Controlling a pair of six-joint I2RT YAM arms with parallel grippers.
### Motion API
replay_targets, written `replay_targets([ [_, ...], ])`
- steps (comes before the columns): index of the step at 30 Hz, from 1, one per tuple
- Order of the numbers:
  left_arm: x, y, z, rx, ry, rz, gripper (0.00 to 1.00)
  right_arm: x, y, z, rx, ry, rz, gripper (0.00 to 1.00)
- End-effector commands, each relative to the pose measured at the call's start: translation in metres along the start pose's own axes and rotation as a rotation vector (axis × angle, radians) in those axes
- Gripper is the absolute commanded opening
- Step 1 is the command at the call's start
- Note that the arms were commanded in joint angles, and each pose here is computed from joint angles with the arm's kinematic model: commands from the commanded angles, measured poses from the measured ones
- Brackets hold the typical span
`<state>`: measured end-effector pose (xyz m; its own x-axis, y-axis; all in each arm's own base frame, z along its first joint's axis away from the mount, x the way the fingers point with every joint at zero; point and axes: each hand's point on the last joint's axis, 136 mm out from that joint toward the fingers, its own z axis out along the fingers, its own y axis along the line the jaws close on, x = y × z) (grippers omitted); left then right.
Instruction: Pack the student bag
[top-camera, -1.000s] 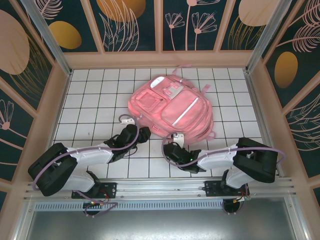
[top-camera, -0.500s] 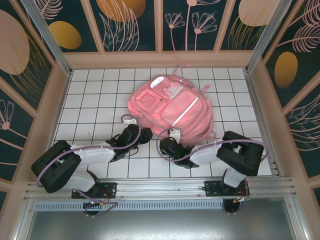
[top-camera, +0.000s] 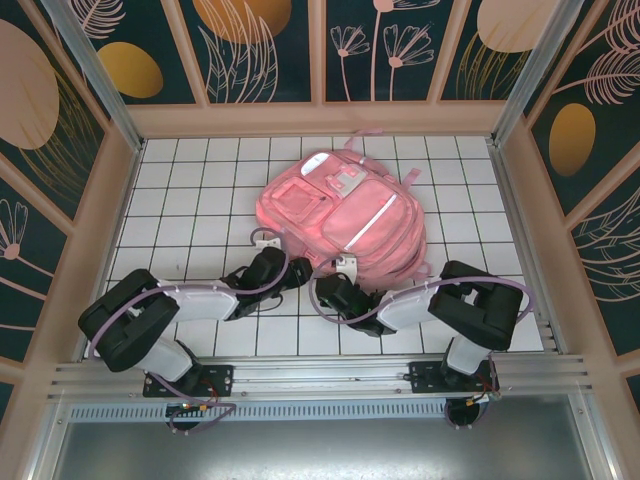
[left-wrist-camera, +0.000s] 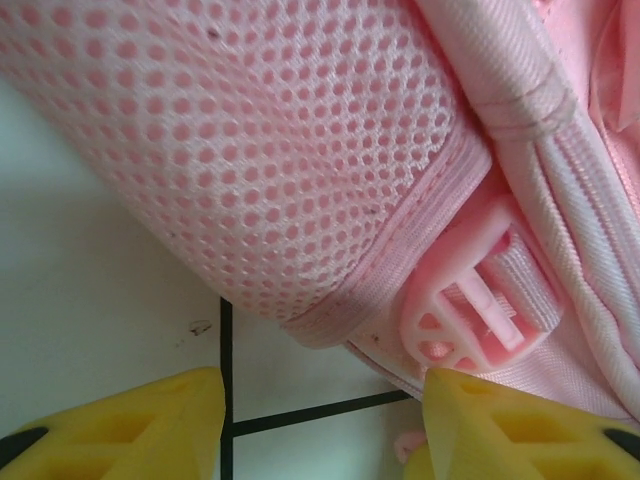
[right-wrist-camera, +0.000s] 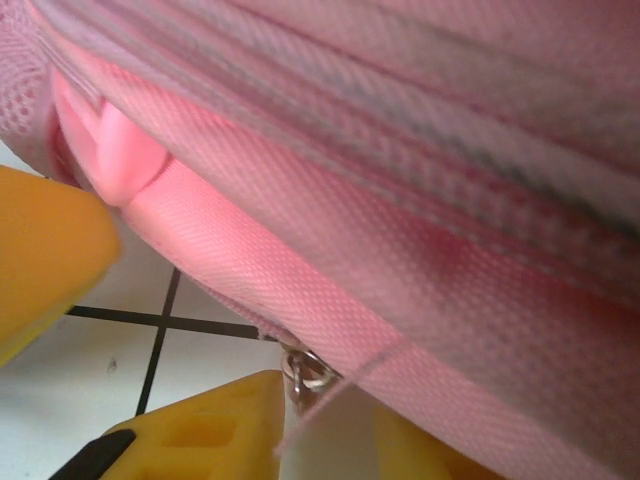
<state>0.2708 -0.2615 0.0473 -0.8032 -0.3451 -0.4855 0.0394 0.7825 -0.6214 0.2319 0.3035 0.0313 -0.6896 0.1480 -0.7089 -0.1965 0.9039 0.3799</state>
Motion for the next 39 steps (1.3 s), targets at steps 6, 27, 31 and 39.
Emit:
replay_targets([
  [6,-0.013,-0.02,0.016,0.045,-0.013,-0.037,0.56,-0.022,0.002,-0.005,0.007,-0.083,0.022,0.0],
  [27,-0.045,0.023,0.022,-0.198,-0.146,-0.13,0.0,-0.008,-0.038,-0.045,0.107,-0.029,0.018,0.0],
  [31,-0.06,0.046,0.007,-0.248,-0.183,-0.155,0.0,-0.008,-0.06,-0.057,0.154,-0.039,0.037,0.0],
  [39,-0.092,0.089,-0.019,-0.337,-0.233,-0.169,0.0,-0.017,-0.101,-0.08,0.21,-0.075,0.086,0.0],
])
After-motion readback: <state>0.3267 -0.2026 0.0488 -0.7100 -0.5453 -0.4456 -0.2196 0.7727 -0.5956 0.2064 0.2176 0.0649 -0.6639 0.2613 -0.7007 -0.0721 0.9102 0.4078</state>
